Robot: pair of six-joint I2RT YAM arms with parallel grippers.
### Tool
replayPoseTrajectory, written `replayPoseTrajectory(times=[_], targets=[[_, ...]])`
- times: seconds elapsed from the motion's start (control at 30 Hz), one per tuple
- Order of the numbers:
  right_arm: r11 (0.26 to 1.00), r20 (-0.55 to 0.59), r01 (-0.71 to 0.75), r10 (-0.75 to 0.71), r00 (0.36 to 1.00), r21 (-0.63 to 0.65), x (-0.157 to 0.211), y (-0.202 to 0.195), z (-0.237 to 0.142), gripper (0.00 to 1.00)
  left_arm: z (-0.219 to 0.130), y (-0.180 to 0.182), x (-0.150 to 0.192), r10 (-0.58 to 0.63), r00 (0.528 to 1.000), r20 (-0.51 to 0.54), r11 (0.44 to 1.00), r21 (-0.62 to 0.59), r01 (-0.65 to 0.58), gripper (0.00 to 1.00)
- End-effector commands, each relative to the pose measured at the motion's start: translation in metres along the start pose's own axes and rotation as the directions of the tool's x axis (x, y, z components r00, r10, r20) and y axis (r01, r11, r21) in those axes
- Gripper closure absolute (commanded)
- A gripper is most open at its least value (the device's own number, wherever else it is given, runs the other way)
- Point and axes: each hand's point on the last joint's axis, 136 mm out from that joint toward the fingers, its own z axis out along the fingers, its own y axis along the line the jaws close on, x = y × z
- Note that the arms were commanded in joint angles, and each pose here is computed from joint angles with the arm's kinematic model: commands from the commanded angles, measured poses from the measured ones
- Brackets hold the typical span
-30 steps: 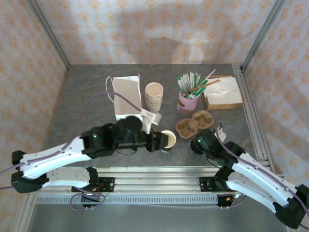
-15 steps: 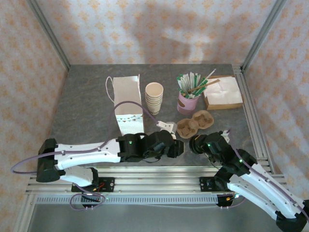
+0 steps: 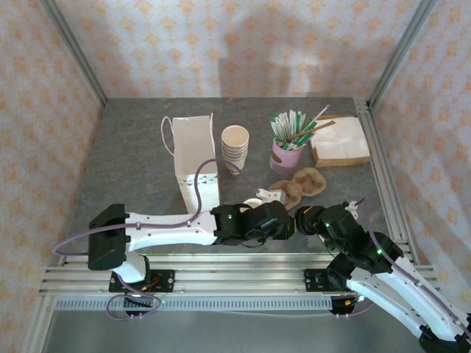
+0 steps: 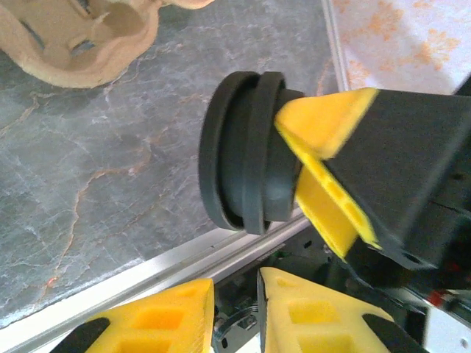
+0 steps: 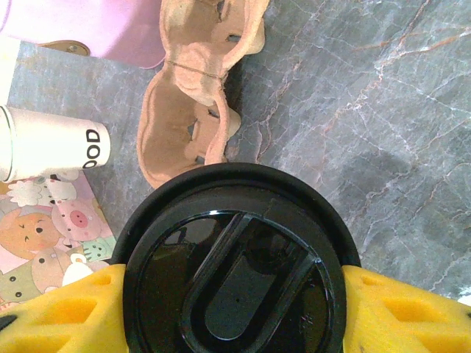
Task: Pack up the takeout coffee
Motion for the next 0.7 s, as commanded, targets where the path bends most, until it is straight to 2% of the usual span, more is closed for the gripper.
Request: replayPoseTrajectory(times=[0.0, 0.17, 0.33, 0.67], targets=[[1.000, 0.040, -0.017, 0.017, 0.999, -0.007, -0.009, 0.001, -0.009, 0.38, 0.007, -0.008, -0.013, -0.056, 0.998, 0.027, 0.998, 0.014, 0.055, 0.76], [1.000, 0.035, -0.024, 0.025, 0.999, -0.007, -0.008, 0.000, -0.009, 0.39, 0.027, -0.001, -0.020, -0.099, 0.995, 0.019, 0.995, 0.006, 0.099, 0.74], [0.999, 0.030, -0.041, 0.041, 0.999, -0.007, -0.006, -0.001, -0.005, 0.39, 0.043, -0.008, -0.019, -0.135, 0.991, -0.016, 0.989, 0.050, 0.136, 0.73], [0.998, 0.038, -0.056, 0.056, 0.998, 0.003, -0.007, -0.005, -0.002, 0.39, 0.056, 0.004, -0.022, -0.146, 0.989, -0.011, 0.989, 0.018, 0.146, 0.72]])
